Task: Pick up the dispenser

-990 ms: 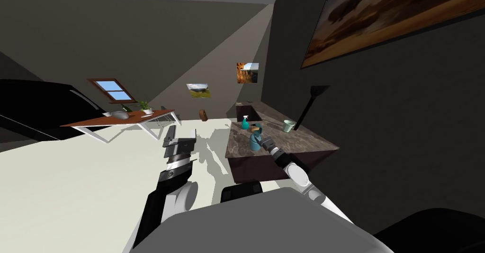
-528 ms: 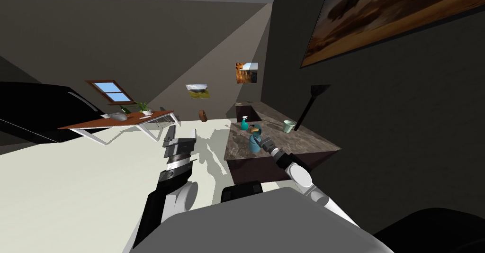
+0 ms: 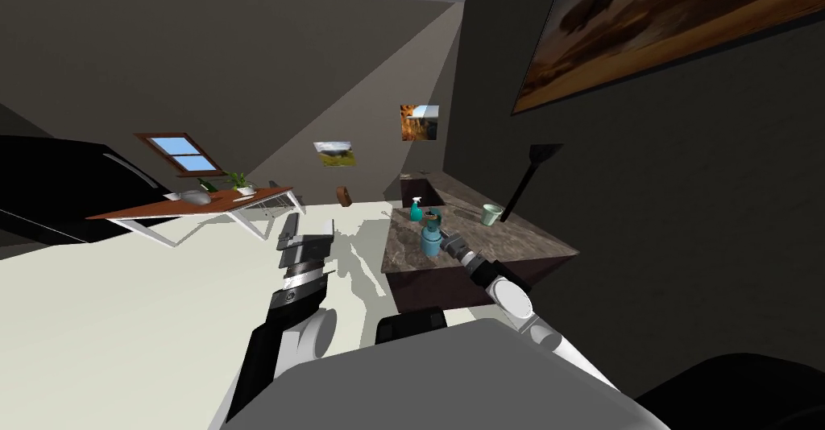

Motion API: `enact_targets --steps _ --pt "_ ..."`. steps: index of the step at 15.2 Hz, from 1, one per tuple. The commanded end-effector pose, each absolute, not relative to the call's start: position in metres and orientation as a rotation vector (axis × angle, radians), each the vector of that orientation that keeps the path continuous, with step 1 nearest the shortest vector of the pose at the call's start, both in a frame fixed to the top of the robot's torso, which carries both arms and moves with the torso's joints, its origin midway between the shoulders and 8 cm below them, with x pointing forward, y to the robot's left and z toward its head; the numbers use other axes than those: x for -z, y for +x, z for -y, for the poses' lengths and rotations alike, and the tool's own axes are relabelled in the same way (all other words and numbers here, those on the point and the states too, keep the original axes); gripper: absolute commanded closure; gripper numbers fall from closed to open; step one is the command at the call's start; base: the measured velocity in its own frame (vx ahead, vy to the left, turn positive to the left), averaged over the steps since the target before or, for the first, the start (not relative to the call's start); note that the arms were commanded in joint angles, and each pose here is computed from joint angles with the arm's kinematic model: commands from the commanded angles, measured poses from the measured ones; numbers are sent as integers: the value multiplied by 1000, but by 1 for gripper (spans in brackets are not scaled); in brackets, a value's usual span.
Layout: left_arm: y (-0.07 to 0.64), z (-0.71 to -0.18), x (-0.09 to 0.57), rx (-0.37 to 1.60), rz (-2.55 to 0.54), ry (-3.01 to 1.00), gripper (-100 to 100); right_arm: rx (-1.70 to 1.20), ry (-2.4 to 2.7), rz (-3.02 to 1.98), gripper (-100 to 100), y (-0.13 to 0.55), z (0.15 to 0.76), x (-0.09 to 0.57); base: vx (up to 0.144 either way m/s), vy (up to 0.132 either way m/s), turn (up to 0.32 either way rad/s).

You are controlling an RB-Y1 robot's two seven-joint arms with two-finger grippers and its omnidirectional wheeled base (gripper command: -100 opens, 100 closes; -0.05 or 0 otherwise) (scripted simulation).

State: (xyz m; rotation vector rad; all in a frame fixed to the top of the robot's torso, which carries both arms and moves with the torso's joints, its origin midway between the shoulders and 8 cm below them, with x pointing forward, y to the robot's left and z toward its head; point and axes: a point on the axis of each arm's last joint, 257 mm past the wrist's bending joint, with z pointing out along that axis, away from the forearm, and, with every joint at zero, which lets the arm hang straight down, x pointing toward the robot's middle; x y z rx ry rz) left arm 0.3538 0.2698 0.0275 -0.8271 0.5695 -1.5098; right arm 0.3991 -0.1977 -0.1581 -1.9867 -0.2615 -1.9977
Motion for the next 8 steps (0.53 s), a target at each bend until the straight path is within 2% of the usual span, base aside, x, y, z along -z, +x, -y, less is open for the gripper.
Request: enact_targets --steps 1,3,4,8 --pt "354 -270 -28 1510 -570 -827 0 2001 -1988 258 100 400 197 159 -18 -25 71" --pt "354 -270 -28 1510 -570 -827 0 2004 -1988 256 100 401 197 160 -29 -41 107" --pt "354 -270 -27 1510 -570 -827 0 1989 -2001 276 -100 402 203 161 -25 -25 132" --pt "354 -270 -28 1510 -570 -827 0 1967 -2022 310 -100 404 214 163 -44 -61 174"
